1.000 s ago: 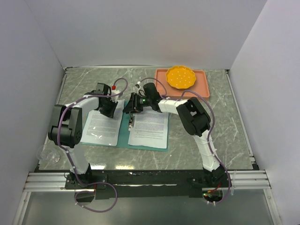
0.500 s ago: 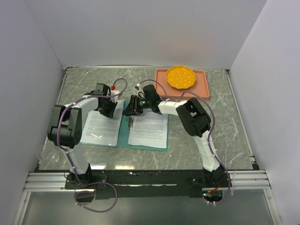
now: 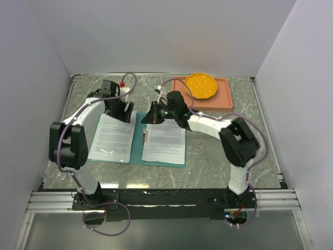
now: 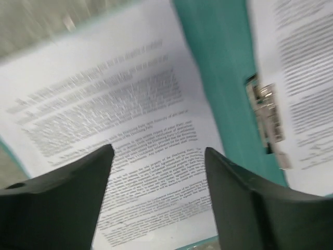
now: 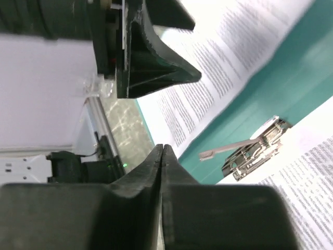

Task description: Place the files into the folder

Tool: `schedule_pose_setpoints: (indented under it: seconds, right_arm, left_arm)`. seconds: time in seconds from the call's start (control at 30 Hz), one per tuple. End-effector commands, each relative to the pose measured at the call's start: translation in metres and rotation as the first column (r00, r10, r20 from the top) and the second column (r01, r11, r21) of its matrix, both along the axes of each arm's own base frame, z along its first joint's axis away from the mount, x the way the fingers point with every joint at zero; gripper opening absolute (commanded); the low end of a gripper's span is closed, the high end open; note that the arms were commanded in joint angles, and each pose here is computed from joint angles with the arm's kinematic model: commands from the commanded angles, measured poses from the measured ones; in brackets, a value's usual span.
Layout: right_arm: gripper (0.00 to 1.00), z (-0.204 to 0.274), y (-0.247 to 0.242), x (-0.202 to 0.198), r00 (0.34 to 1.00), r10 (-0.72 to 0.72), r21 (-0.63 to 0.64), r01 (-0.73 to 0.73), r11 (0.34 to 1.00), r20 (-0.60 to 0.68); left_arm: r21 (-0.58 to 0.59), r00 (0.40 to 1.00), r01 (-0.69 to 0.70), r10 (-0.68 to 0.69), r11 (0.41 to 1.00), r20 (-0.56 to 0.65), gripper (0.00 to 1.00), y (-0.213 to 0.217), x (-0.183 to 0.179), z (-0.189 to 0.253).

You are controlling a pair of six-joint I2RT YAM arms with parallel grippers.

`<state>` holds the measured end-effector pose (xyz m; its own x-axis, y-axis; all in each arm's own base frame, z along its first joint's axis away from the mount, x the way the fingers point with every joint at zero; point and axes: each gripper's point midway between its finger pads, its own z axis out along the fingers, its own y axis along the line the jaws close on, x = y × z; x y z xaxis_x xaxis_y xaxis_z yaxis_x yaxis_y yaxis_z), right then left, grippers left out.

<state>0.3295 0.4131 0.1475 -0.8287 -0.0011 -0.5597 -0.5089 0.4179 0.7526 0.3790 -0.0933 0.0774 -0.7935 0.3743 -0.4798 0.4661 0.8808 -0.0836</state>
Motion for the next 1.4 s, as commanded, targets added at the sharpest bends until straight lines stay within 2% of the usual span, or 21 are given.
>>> schedule_pose_setpoints:
  seconds: [0.0, 0.03, 0.1, 0.17, 0.2, 0.37, 0.67, 0.9, 1.1, 1.37]
  right_arm:
    - [0.0, 0.028, -0.019, 0.005, 0.958, -0.114, -0.003, 0.119, 0.993, 0.262]
    - [0.0, 0.04, -0.025, 0.003, 0.94, -0.142, 0.008, 0.147, 0.989, 0.311]
    - [0.0, 0.028, -0.039, 0.005, 0.921, -0.199, -0.027, 0.221, 0.975, 0.334]
    - [0.0, 0.023, -0.047, 0.003, 0.916, -0.212, -0.042, 0.24, 0.97, 0.341]
    - [0.0, 0.023, -0.049, 0.004, 0.91, -0.222, -0.04, 0.251, 0.967, 0.35]
    - [0.0, 0.023, -0.059, -0.002, 0.875, -0.26, 0.008, 0.281, 0.96, 0.408]
    - [0.0, 0.016, -0.057, 0.009, 0.82, -0.288, 0.012, 0.325, 0.946, 0.494]
    - [0.0, 0.008, -0.031, 0.012, 0.814, -0.265, 0.041, 0.286, 0.957, 0.517]
    - [0.0, 0.002, -0.014, 0.011, 0.815, -0.237, 0.03, 0.261, 0.965, 0.529]
    - [0.0, -0.014, 0.004, 0.014, 0.843, -0.214, 0.025, 0.233, 0.972, 0.494]
  left_arm:
    - [-0.126, 0.99, 0.014, 0.004, 0.992, 0.14, 0.84, -0.035, 0.014, 0.08]
    - [-0.123, 0.989, 0.032, -0.014, 0.992, 0.146, 0.89, -0.048, 0.013, 0.081]
    - [-0.102, 0.988, 0.024, -0.008, 0.995, 0.155, 0.92, -0.06, 0.02, 0.076]
    - [-0.088, 0.988, 0.039, -0.025, 0.995, 0.155, 0.99, -0.079, 0.019, 0.067]
    - [-0.099, 0.988, 0.028, -0.012, 0.995, 0.154, 0.99, -0.087, 0.024, 0.061]
    - [-0.118, 0.99, -0.019, 0.035, 0.993, 0.138, 0.96, -0.111, 0.041, 0.038]
    - [-0.1, 0.986, -0.066, 0.08, 0.993, 0.148, 0.96, -0.118, 0.069, 0.013]
    - [-0.099, 0.987, -0.076, 0.088, 0.992, 0.132, 0.96, -0.122, 0.07, -0.008]
    - [-0.054, 0.988, -0.09, 0.096, 0.994, 0.12, 0.96, -0.126, 0.066, -0.025]
    - [-0.003, 0.993, -0.082, 0.082, 0.997, 0.088, 0.96, -0.128, 0.054, -0.041]
